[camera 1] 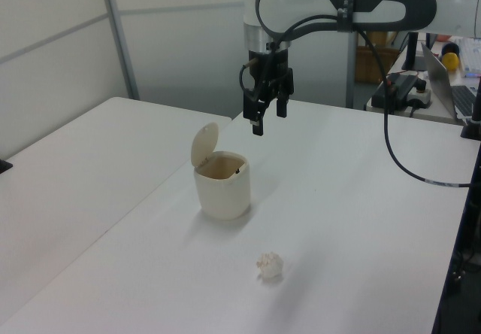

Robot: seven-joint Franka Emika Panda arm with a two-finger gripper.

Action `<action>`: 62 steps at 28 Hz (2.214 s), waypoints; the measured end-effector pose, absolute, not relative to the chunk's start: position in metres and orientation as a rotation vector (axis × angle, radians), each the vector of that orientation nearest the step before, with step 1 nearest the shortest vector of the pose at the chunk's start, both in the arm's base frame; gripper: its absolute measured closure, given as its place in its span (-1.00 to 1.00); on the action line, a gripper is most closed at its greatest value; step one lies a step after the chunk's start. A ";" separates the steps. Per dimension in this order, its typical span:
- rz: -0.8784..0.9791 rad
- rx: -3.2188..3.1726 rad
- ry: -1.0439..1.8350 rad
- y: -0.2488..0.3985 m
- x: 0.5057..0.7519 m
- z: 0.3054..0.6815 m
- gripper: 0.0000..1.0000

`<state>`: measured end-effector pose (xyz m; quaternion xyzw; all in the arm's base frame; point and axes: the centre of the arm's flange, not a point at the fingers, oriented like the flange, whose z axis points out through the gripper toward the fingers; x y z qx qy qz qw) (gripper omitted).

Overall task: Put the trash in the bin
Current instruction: 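Lower the gripper onto the crumpled white paper ball and close it, then lift the paper ball and carry it above the cream bin's opening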

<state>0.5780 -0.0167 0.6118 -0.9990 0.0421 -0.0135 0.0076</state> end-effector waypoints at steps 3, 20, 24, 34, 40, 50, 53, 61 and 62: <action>-0.042 -3.123 0.134 -0.017 0.578 0.612 -1.00; 0.208 -3.131 0.055 0.014 0.603 0.501 -1.00; 0.292 -3.129 0.023 0.026 0.594 0.463 -1.00; 0.409 -3.161 -0.010 0.024 0.576 0.407 -1.00; 0.423 -3.158 -0.126 0.035 0.568 0.381 -1.00; 0.476 -3.129 -0.324 0.066 0.569 0.352 -1.00; 0.472 -3.128 -0.350 0.075 0.572 0.344 -1.00; 0.430 -3.132 -0.391 0.091 0.582 0.329 -0.77; 0.427 -3.132 -0.392 0.091 0.583 0.328 -0.70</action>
